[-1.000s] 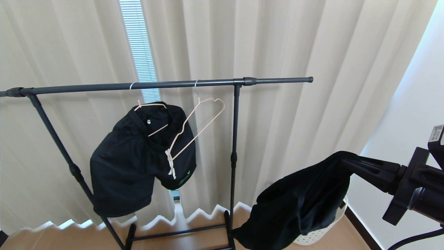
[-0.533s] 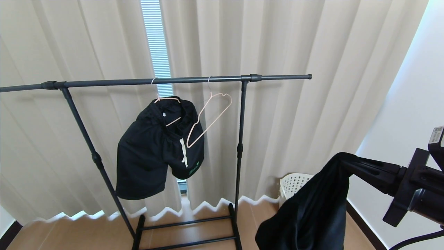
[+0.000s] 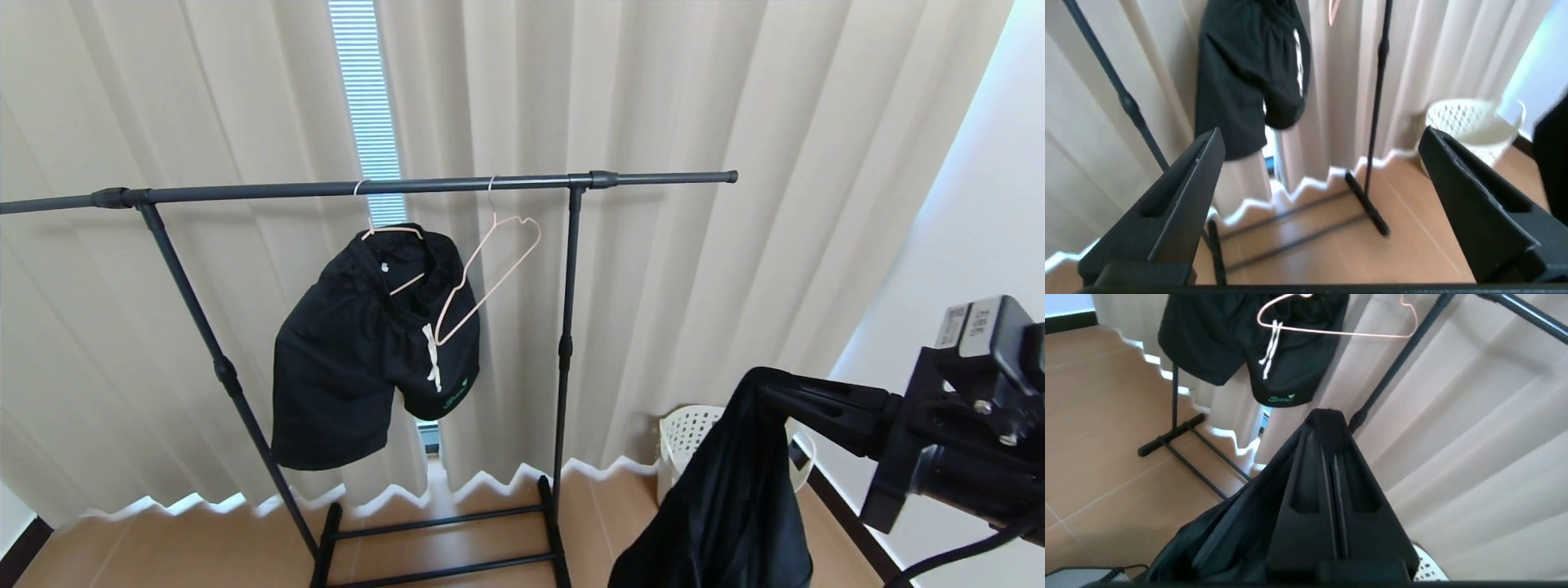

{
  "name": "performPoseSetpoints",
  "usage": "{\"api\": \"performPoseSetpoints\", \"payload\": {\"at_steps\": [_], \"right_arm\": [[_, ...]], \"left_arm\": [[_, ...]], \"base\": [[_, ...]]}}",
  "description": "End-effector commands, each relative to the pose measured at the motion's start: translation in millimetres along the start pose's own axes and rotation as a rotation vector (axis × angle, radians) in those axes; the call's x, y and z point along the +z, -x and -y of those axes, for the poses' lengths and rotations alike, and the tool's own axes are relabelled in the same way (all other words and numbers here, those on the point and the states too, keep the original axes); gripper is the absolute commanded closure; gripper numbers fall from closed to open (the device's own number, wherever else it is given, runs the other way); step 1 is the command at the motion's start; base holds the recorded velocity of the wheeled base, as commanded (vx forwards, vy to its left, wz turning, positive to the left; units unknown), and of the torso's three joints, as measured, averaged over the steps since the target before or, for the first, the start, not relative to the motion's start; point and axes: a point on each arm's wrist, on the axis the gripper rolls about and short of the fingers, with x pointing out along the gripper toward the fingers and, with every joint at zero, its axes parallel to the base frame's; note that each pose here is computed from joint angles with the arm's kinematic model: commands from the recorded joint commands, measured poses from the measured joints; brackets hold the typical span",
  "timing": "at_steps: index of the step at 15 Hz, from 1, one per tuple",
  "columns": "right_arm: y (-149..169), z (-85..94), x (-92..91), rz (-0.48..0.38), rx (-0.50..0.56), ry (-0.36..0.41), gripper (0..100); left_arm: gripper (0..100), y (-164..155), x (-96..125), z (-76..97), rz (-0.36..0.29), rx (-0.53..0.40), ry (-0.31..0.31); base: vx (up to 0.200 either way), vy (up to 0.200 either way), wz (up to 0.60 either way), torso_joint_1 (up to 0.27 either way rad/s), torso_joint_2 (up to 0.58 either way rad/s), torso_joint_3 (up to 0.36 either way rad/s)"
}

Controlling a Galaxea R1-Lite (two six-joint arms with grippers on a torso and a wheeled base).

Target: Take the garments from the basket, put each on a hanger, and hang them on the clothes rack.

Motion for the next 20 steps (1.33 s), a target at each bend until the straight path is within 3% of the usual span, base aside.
{"api": "performPoseSetpoints", "payload": {"at_steps": [1, 3, 5, 7, 9, 11, 12, 16, 18, 20], "right_arm": [[-42, 8.2, 6.7, -0.032, 0.019, -0.005, 100], [-65, 13.2, 10.0, -0.043, 0.009, -0.052, 100], [-76, 2.2, 19.7, -0.043, -0.035, -0.127, 100], [-84, -0.5, 24.2, -0.05, -0.106, -0.201, 100], [-90, -6.2, 31.6, -0.041, -0.143, -0.236, 100], [-95, -6.4, 28.5, -0.061, -0.182, -0.244, 100], [-95, -7.5, 24.8, -0.075, -0.179, -0.243, 100], [-100, -7.5, 24.2, -0.079, -0.179, -0.246, 100], [-108, -10.7, 25.7, -0.074, -0.172, -0.307, 100], [-113, -12.7, 25.1, -0.078, -0.186, -0.346, 100]], "left_arm": [[0, -40, 27, -6.9, -0.239, -0.125, 0.081], [0, -57, 46, -9.5, -0.27, -0.14, 0.149], [0, -66, 57, -9.4, -0.281, -0.15, 0.201], [0, -77, 59, -7.9, -0.338, -0.176, 0.204], [0, -93, 62, -3.3, -0.399, -0.218, 0.238], [0, -106, 67, 3.2, -0.418, -0.249, 0.296], [0, -114, 68, 8.9, -0.43, -0.252, 0.283], [0, -135, 84, 24.5, -0.382, -0.346, 0.248], [0, -166, 116, 59.0, -0.349, -0.486, 0.193], [0, -180, 121, 68.3, -0.355, -0.505, 0.178]], "base": [[0.0, 0.0, 0.0, 0.0, 0.0, 0.0], [0.0, 0.0, 0.0, 0.0, 0.0, 0.0], [0.0, 0.0, 0.0, 0.0, 0.0, 0.0], [0.0, 0.0, 0.0, 0.0, 0.0, 0.0], [0.0, 0.0, 0.0, 0.0, 0.0, 0.0], [0.0, 0.0, 0.0, 0.0, 0.0, 0.0], [0.0, 0.0, 0.0, 0.0, 0.0, 0.0], [0.0, 0.0, 0.0, 0.0, 0.0, 0.0], [0.0, 0.0, 0.0, 0.0, 0.0, 0.0], [0.0, 0.0, 0.0, 0.0, 0.0, 0.0]]}}
